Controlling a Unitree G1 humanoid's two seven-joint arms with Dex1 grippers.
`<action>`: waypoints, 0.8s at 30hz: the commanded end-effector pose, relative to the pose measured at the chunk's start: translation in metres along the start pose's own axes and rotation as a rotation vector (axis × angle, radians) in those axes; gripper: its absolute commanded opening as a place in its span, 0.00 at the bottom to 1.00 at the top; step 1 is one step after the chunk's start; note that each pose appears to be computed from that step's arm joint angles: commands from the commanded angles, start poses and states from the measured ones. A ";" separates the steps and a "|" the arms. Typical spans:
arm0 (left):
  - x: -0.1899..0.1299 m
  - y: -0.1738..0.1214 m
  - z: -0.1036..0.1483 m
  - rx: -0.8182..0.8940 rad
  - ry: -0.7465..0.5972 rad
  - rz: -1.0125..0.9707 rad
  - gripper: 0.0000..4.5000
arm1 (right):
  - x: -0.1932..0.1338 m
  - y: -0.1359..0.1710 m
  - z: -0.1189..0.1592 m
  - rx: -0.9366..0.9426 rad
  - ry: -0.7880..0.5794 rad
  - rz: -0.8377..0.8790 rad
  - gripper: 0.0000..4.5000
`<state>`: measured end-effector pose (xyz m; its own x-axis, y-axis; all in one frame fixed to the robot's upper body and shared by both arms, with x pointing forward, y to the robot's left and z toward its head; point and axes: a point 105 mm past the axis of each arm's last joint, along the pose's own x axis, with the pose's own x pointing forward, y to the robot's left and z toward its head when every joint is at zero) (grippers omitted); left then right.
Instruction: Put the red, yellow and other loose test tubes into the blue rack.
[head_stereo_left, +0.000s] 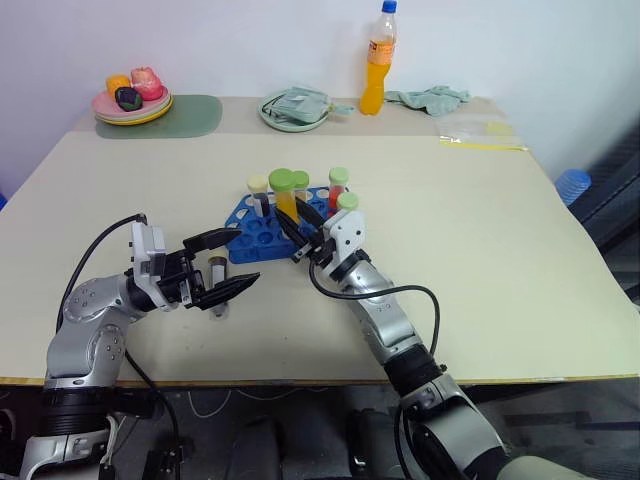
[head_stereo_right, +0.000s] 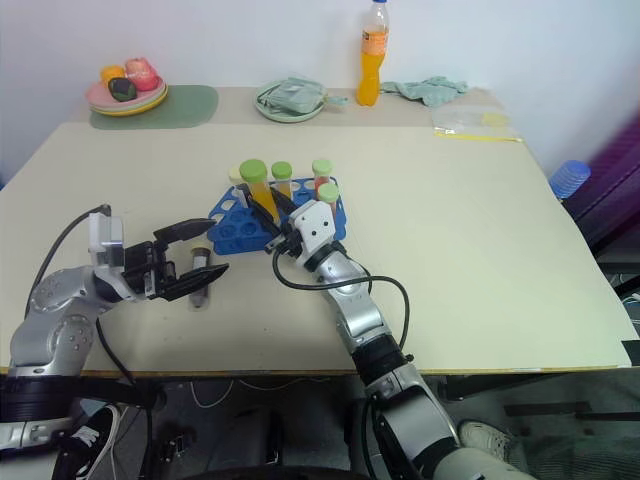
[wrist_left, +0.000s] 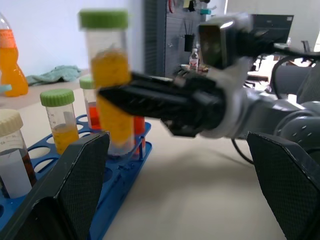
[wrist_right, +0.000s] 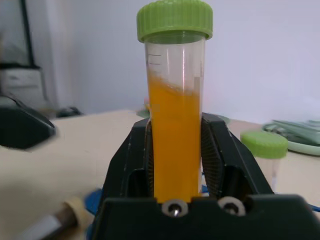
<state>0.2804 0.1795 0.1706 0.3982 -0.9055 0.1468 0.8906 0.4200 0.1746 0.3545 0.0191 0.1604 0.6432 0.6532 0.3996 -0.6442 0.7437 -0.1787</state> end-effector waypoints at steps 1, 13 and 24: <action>0.006 -0.003 0.014 0.045 -0.019 -0.021 1.00 | 0.006 -0.010 0.004 -0.038 -0.031 -0.062 0.18; 0.006 -0.003 0.014 0.038 -0.015 -0.018 1.00 | 0.001 -0.012 -0.016 -0.048 0.025 -0.091 0.18; 0.000 -0.003 0.010 0.034 -0.009 -0.017 1.00 | 0.012 -0.004 -0.018 -0.041 0.033 -0.064 0.18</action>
<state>0.2774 0.1761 0.1720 0.3823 -0.9136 0.1386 0.8998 0.4022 0.1694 0.3741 0.0206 0.1359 0.7227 0.6047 0.3348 -0.5790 0.7942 -0.1845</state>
